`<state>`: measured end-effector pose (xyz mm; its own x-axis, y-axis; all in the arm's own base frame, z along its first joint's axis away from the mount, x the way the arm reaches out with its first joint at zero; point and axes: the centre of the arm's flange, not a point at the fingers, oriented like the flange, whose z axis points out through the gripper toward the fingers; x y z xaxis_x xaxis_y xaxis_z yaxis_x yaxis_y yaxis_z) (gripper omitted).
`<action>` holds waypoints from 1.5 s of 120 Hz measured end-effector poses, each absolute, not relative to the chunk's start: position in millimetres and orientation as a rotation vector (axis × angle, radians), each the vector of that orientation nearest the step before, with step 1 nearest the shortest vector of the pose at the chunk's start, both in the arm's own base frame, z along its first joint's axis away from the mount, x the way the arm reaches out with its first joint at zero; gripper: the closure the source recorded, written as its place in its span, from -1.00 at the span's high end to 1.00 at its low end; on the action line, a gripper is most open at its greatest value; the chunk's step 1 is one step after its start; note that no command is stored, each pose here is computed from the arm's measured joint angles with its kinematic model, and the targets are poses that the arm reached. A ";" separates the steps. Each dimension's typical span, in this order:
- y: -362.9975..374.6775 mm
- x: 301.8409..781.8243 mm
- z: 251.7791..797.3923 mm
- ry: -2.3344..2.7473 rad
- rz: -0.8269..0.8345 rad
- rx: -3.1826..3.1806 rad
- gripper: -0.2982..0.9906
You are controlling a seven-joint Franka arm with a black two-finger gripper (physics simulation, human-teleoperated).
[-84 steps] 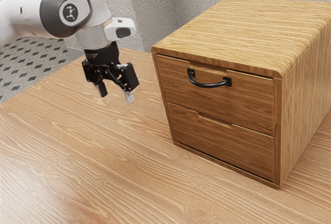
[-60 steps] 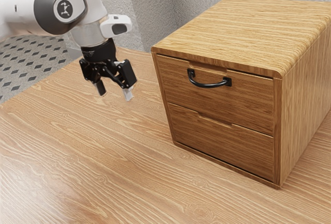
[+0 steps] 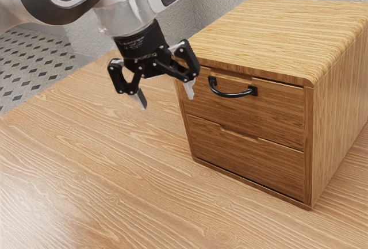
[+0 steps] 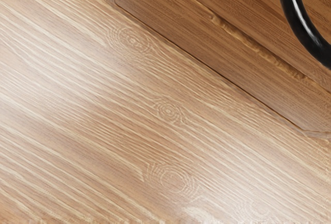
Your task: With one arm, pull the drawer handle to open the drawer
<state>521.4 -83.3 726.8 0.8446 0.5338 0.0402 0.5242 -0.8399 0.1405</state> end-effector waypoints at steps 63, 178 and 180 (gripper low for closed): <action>-65.9 553.2 706.4 1.623 0.250 2.453 0.54; -101.1 554.2 697.7 1.877 0.355 2.069 0.54; -101.1 554.5 697.1 1.880 0.354 2.066 0.54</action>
